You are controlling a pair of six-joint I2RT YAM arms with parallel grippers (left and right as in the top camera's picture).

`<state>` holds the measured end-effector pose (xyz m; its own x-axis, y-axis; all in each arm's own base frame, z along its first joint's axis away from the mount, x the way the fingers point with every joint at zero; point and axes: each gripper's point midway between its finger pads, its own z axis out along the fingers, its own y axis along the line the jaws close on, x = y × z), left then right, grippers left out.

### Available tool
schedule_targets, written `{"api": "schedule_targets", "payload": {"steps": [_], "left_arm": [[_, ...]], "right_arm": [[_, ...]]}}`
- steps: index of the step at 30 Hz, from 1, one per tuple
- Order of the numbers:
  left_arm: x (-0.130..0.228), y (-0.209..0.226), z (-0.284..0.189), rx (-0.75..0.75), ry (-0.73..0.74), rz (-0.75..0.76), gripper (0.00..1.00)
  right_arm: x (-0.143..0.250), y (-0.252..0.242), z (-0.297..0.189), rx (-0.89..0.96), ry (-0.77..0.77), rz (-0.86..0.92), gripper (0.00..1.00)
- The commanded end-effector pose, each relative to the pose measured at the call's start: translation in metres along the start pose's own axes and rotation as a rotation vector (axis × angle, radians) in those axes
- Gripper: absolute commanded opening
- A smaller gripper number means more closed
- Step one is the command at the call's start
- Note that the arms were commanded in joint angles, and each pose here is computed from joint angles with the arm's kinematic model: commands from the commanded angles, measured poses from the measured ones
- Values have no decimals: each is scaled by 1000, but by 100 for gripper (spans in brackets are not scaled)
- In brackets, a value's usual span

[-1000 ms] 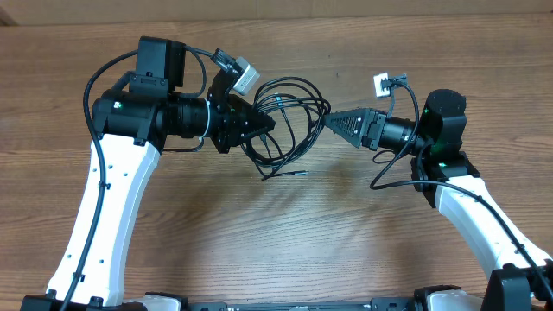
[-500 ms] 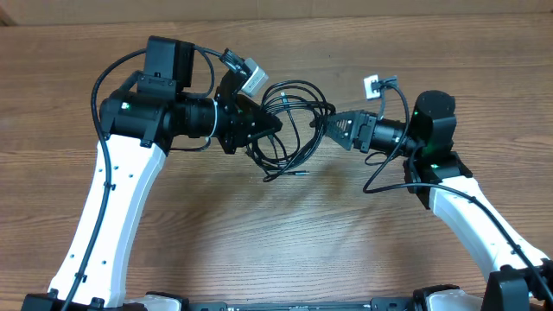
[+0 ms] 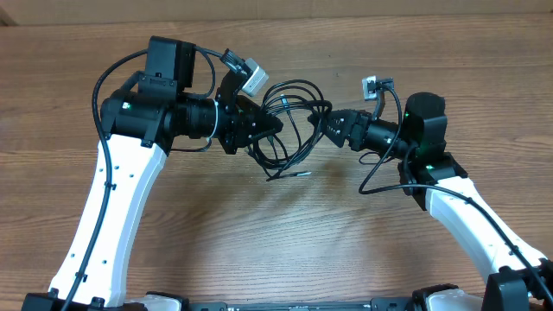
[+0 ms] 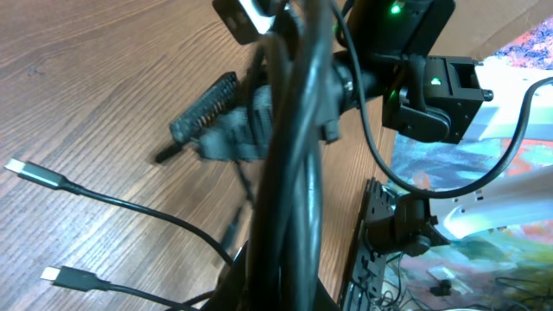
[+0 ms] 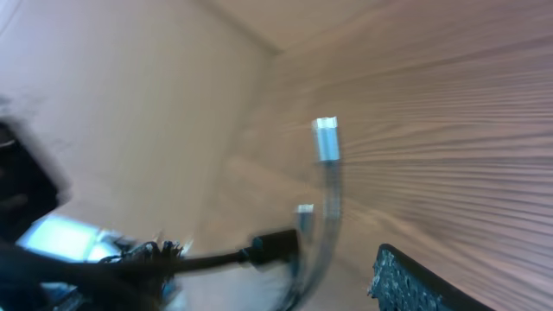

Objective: Untangle cables

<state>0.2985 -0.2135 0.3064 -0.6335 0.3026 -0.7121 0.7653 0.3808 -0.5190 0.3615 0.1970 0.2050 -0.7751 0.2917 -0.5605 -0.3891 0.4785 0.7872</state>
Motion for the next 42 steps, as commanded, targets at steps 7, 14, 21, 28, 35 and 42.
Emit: {"api": "schedule_targets", "payload": {"steps": [7,14,21,28,35,42], "left_arm": [[-8,-18,1,83,-22,1,4],[-8,-18,1,83,-21,0,4],[-6,-17,1,80,-15,-7,4],[-5,-17,1,77,-12,-11,4],[-5,-17,1,75,-12,-11,4],[-4,-12,1,48,-4,-11,4]], "right_arm": [[-34,-76,-21,446,-228,18,82],[-39,-91,-31,555,-246,-78,84],[-61,-123,-66,807,-334,-198,91],[-81,-144,-103,966,-369,-296,100],[-91,-161,-132,1027,-405,-265,100],[-78,-154,-112,906,-324,-255,100]]}}
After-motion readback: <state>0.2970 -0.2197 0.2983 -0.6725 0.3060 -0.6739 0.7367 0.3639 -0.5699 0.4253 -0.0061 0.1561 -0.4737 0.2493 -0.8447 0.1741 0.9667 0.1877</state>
